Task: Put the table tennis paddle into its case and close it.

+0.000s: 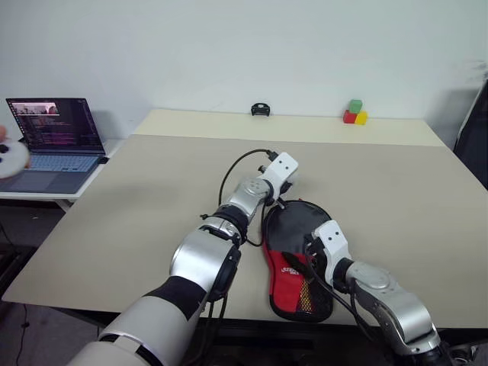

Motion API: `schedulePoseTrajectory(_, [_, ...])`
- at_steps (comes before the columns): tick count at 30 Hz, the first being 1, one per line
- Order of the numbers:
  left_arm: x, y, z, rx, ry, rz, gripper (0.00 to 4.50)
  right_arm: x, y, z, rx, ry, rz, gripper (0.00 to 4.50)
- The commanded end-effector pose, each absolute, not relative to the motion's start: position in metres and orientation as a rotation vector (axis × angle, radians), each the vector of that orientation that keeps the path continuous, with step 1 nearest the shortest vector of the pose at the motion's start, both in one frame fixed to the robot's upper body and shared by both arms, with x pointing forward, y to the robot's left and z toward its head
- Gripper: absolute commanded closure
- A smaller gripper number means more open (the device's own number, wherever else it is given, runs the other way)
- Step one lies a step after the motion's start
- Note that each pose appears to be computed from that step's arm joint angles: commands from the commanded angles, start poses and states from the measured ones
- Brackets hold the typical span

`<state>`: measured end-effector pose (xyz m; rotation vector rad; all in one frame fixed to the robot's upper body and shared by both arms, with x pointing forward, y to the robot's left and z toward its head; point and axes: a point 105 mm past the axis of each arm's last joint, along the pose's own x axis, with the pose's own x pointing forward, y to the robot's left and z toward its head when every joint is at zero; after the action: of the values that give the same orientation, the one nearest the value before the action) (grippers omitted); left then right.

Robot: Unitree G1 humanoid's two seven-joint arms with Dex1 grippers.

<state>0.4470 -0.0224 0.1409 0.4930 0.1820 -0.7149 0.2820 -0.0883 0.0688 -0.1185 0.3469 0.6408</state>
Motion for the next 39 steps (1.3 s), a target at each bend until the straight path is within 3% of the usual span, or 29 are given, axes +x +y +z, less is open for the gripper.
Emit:
schedulePoseTrajectory(1, [0.445,-0.048,0.175,0.528,0.056,-0.734,4.25,0.251,-0.090,0.017,-0.075,0.602,0.630,0.00])
schedulePoseTrajectory(11, [0.436,-0.071,0.177,0.551,0.026,-0.746,4.25,0.237,-0.088,0.018,-0.053,0.614,0.602,0.00])
schedulePoseTrajectory(20, [0.421,-0.074,0.132,0.596,0.166,-0.863,4.25,0.237,-0.083,0.018,-0.038,0.611,0.599,0.00])
schedulePoseTrajectory(30, [0.427,-0.056,0.124,0.648,0.184,-0.838,0.83,0.243,-0.076,0.020,-0.032,0.599,0.619,0.00])
schedulePoseTrajectory(39, [0.436,-0.042,0.138,0.672,0.145,-0.827,0.83,0.258,-0.076,0.022,-0.048,0.581,0.635,0.00])
